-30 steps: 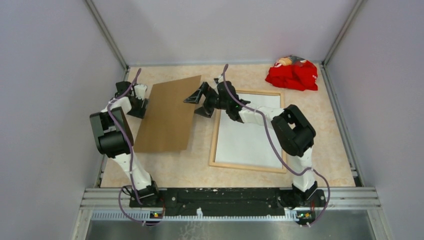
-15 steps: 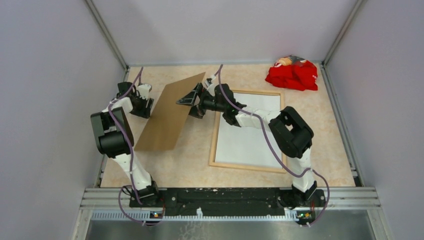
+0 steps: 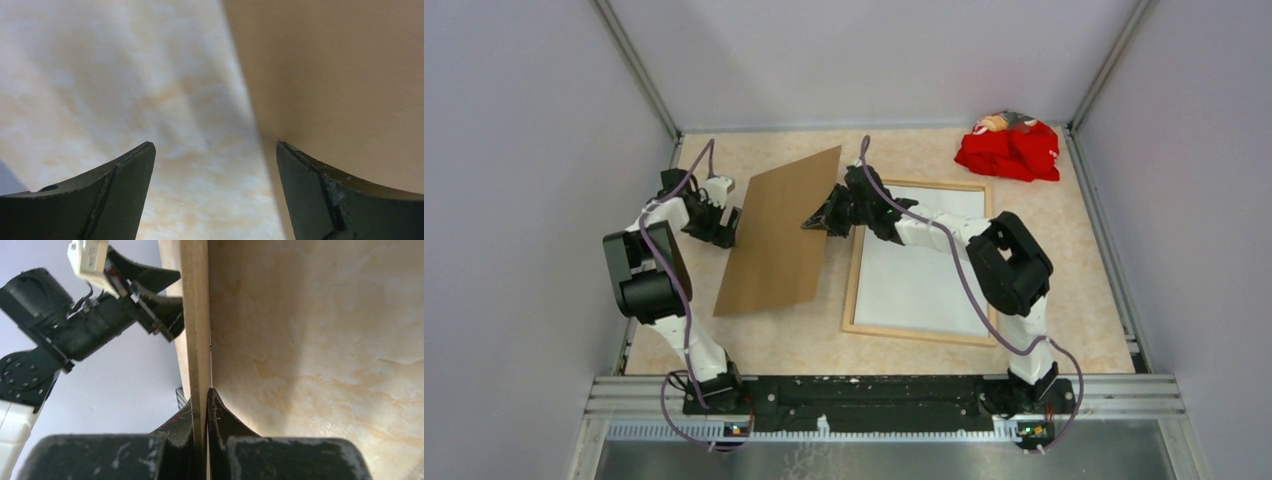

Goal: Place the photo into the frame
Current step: Turn over the photo frame item at the center of the board.

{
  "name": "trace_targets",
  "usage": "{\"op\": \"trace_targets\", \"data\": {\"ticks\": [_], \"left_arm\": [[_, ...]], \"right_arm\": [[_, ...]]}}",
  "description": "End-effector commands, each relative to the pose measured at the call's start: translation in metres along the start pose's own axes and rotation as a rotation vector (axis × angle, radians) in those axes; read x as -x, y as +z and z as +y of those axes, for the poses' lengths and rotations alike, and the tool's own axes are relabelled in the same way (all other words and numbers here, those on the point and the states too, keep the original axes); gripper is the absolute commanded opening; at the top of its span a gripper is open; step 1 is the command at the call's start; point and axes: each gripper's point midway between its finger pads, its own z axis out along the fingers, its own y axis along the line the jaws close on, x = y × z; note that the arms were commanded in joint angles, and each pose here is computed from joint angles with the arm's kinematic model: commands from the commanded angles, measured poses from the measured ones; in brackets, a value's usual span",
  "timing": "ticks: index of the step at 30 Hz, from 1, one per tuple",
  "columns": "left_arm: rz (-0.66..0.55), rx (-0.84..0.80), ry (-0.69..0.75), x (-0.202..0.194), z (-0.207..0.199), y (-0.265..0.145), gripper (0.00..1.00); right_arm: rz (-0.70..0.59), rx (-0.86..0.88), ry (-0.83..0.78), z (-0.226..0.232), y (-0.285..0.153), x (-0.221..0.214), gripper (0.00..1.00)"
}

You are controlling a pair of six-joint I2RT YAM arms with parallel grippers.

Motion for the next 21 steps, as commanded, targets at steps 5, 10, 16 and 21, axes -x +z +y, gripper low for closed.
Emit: {"op": "trace_targets", "data": {"ticks": [5, 10, 16, 21], "left_arm": [[-0.217, -0.384, 0.148, 0.053, -0.098, -0.102, 0.98], [-0.543, -0.399, 0.450, 0.098, -0.143, -0.190, 0.98], [-0.719, -0.329, 0.802, 0.097, -0.191, -0.250, 0.98], [-0.708, -0.291, 0.977, 0.081, -0.209, -0.248, 0.98]], "right_arm": [[-0.120, 0.121, 0.015, 0.077, -0.043, 0.058, 0.00], [-0.189, 0.115, 0.093, 0.088, -0.068, 0.099, 0.00], [-0.229, 0.133, 0.199, 0.100, -0.083, 0.123, 0.00], [-0.223, 0.175, 0.231, 0.122, -0.090, 0.126, 0.00]]}}
